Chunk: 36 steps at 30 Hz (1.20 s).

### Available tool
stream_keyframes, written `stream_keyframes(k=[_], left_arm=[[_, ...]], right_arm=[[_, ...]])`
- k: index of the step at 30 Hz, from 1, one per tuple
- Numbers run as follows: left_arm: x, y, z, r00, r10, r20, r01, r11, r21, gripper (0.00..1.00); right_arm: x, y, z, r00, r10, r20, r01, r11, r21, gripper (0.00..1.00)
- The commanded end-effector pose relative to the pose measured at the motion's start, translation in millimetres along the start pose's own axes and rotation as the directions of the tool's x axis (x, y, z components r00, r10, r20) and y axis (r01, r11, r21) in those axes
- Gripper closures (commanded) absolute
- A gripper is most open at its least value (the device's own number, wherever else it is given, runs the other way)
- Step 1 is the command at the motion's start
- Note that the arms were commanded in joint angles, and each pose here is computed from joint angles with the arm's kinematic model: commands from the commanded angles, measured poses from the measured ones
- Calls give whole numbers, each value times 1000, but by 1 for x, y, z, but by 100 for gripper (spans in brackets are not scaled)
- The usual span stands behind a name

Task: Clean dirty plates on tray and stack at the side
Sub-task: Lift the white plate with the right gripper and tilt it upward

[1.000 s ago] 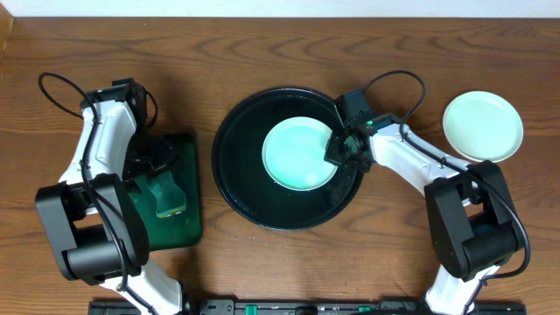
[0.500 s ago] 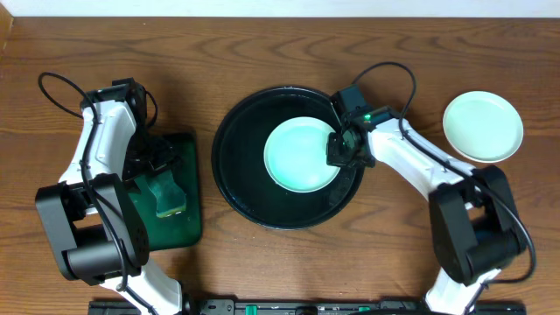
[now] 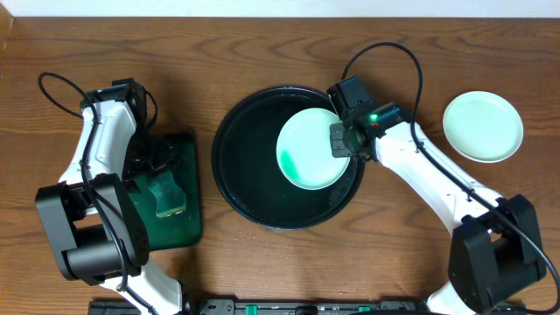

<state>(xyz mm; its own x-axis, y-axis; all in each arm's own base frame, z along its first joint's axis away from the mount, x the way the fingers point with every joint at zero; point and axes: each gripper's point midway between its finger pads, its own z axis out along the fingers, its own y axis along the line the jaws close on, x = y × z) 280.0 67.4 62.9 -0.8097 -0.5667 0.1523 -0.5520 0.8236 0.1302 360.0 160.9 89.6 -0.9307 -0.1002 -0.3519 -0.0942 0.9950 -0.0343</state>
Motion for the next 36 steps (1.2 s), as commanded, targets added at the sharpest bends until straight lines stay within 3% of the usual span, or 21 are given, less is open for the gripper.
stream_keyframes(k=[1,7,21,36], left_arm=[[3,1,1,1000,7,-8,-7,1000,-6,18],[3,1,1,1000,7,-8,-7,1000,-6,18],[3,1,1,1000,7,-8,-7,1000,-6,18],[3,1,1,1000,7,-8,-7,1000,-6,18]], right_arm=[[-16,-2,-25,988,-125,95,118,991,70,99],[-26,6,-48,950,-276,150,251,954,166,99],[-43,4,-90,876,-444,189,326,834,444,99],[-61,12,-158,724,-676,141,316,507,802,99]])
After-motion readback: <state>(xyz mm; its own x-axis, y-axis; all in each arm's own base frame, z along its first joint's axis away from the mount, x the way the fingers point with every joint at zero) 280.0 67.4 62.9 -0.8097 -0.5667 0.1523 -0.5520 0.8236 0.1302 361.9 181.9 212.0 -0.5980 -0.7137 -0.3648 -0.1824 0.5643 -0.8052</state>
